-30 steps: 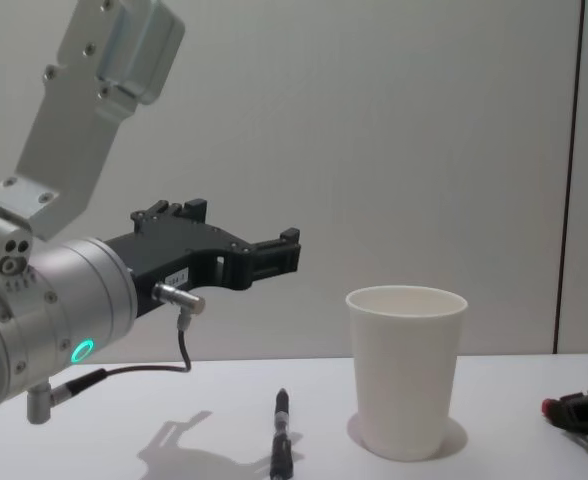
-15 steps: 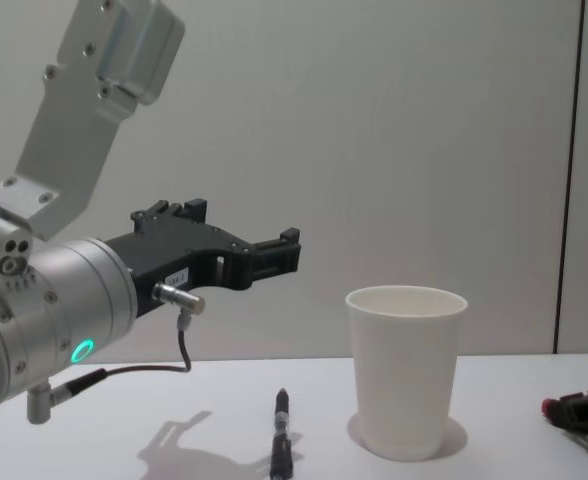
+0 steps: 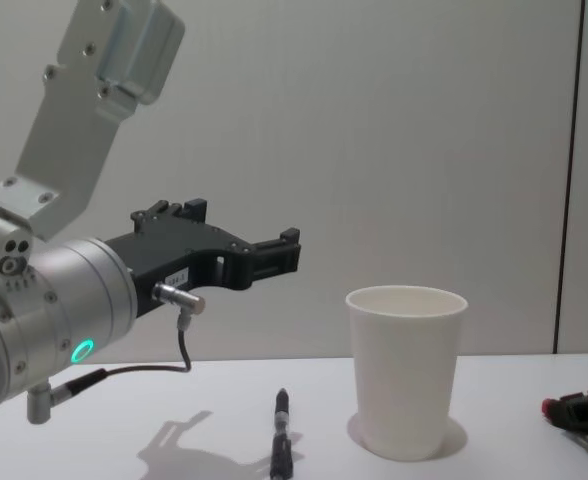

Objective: Place the pen into the pen holder.

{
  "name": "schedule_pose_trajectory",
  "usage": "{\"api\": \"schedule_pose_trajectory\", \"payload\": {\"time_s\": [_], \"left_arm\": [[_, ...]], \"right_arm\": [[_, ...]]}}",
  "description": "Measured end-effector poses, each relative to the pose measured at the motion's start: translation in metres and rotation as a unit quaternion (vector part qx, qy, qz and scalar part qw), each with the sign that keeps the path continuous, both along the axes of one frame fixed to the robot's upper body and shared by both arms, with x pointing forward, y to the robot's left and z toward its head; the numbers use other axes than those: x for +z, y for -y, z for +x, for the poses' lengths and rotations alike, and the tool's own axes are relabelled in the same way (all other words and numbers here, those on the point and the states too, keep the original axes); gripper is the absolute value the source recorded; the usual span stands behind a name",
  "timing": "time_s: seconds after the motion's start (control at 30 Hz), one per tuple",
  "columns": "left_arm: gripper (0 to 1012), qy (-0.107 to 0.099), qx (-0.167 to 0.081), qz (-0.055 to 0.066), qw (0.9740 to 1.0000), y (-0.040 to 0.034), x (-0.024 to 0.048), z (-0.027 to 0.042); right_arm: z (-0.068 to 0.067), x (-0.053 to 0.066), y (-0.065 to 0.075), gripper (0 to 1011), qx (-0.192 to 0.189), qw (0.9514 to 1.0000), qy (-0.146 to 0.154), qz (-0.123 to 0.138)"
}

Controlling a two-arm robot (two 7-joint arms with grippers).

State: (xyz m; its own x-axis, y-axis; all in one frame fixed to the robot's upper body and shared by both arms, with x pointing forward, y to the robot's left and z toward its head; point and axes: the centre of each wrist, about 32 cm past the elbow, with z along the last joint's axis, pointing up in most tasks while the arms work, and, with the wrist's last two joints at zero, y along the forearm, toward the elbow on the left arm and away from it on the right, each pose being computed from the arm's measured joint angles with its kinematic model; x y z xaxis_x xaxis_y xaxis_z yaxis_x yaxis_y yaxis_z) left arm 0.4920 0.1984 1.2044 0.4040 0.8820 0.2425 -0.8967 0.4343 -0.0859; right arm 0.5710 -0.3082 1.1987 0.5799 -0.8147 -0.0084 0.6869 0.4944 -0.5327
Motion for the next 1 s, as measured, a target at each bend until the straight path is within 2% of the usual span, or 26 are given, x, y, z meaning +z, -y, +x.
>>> {"api": "schedule_pose_trajectory", "payload": {"time_s": [0.77, 1.0], "left_arm": [[1001, 0.0, 0.0, 0.0, 1.0, 0.0, 0.0, 0.0], [1001, 0.0, 0.0, 0.0, 1.0, 0.0, 0.0, 0.0]], "right_arm": [[0.0, 0.0001, 0.0, 171, 0.0, 1.0, 0.0, 0.0], [0.0032, 0.0012, -0.0051, 171, 0.0, 1.0, 0.007, -0.001]]}}
